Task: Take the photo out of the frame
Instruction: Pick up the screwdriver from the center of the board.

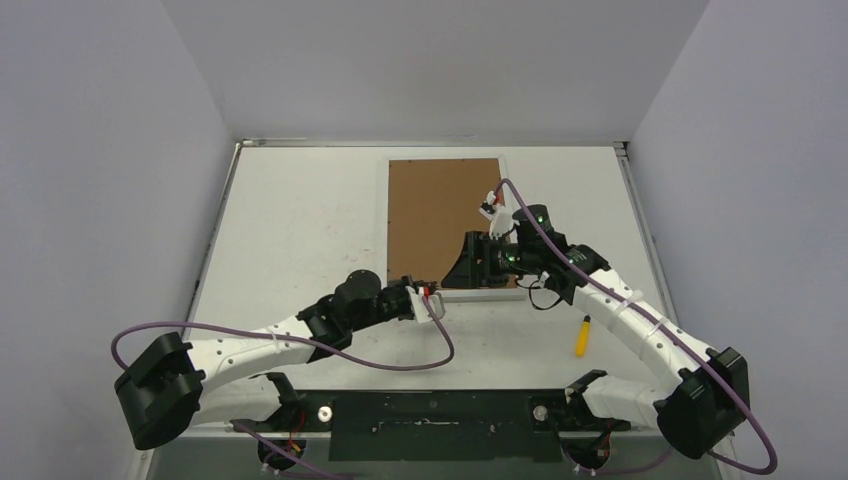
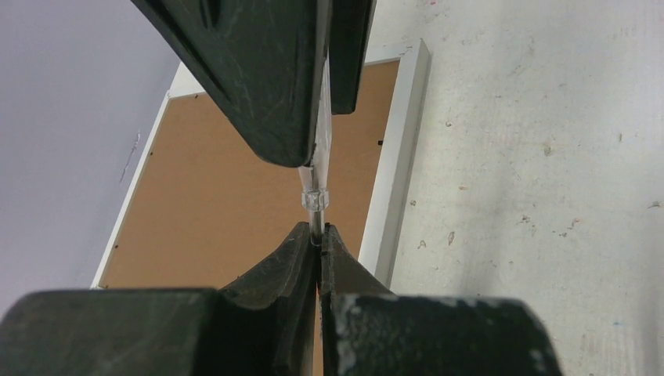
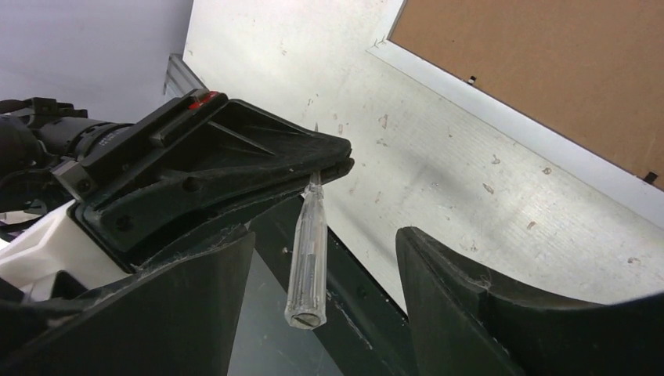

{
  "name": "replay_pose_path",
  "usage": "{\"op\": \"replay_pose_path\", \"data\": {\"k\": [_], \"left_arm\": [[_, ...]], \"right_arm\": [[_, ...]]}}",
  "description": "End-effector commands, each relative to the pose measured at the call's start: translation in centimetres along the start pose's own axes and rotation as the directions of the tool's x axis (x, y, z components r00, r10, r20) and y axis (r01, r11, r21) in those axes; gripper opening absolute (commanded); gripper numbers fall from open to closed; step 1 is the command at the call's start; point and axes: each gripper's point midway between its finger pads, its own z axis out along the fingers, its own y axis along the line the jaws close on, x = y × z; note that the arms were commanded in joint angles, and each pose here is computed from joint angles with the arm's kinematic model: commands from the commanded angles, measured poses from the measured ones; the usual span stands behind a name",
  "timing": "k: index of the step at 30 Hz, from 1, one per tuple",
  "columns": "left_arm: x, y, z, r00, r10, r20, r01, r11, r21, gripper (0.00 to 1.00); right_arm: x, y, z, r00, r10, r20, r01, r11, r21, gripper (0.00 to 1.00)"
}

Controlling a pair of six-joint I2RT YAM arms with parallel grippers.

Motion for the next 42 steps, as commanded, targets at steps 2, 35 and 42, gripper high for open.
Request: {"op": "replay_pose_path", "data": {"k": [2, 35, 42], "left_arm": [[-3.5, 1.1, -0.1, 0.996, 0.008, 0.084, -0.008, 1.0, -0.008, 0.0], [-3.4, 6.1, -3.6, 0.905, -0.395, 0.158, 0.426, 0.854, -0.3, 0.65], [1.4, 10.5, -7.2, 0.517, -0.817, 0.257, 0.787, 0.335, -0.519, 0.96]], "right_arm": [[-1.1, 1.3, -0.1, 0.996, -0.064, 0.068, 0.066, 0.997, -0.031, 0.69], [-2.3, -5.7, -1.3, 0.993, 0.018, 0.119, -0.046, 0.97, 0.239, 0.05], [-3.3, -8.1, -2.2, 0.988, 0.085, 0.128, -0.126, 0.925, 0.358, 0.08]]}}
